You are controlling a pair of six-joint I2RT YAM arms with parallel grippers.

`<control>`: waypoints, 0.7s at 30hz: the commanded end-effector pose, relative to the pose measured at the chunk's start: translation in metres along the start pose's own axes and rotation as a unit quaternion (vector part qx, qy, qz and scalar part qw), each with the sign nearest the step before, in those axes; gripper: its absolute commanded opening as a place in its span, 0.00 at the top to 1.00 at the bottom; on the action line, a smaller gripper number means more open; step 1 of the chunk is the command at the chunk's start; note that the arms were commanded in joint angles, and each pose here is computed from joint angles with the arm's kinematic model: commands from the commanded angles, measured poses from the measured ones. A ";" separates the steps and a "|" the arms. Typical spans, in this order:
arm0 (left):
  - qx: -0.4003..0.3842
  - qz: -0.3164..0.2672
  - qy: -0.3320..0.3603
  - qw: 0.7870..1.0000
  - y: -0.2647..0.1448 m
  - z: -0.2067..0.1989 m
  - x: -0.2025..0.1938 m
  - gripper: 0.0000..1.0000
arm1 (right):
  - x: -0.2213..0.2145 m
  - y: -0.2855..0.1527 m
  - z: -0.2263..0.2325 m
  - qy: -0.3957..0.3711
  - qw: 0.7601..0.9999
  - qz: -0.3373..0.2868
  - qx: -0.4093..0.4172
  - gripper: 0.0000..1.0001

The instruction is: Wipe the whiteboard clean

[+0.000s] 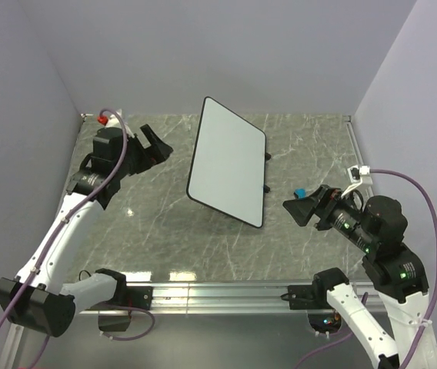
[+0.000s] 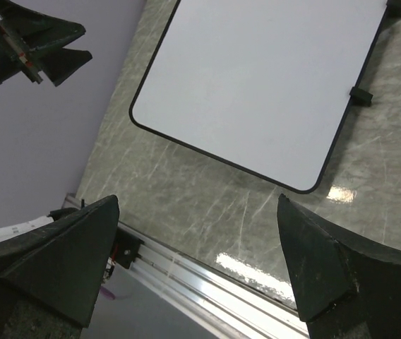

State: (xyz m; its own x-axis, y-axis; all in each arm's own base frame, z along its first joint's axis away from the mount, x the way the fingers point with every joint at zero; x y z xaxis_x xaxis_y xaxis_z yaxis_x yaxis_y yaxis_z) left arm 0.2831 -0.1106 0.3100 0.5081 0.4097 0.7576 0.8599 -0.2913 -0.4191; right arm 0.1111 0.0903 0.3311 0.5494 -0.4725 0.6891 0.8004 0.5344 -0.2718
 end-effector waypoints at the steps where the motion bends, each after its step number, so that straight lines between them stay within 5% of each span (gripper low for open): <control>1: -0.010 -0.013 0.033 0.999 -0.015 -0.016 0.005 0.01 | -0.003 -0.002 -0.002 -0.010 1.000 0.004 -0.003 0.00; 21: 0.027 -0.067 0.123 0.990 -0.028 -0.018 0.015 0.01 | -0.009 0.012 -0.029 0.002 0.998 -0.029 -0.056 0.00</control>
State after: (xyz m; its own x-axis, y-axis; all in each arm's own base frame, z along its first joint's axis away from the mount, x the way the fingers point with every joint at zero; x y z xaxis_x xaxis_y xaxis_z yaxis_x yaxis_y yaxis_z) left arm 0.2633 -0.1142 0.3202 0.4488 0.2382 0.8613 0.8900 -0.2059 -0.4068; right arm 0.1125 0.0789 0.2959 0.5308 -0.4993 0.6848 0.8372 0.4347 -0.3320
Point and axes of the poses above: each gripper's point midway between its finger pads, its own y axis out along the fingers, its own z axis along the line the jaws close on, x = y × z, the point moved 6 cm from there along -y, back along the fingers, and after that the axes turned 6 degrees about y, right-handed, at the moved point
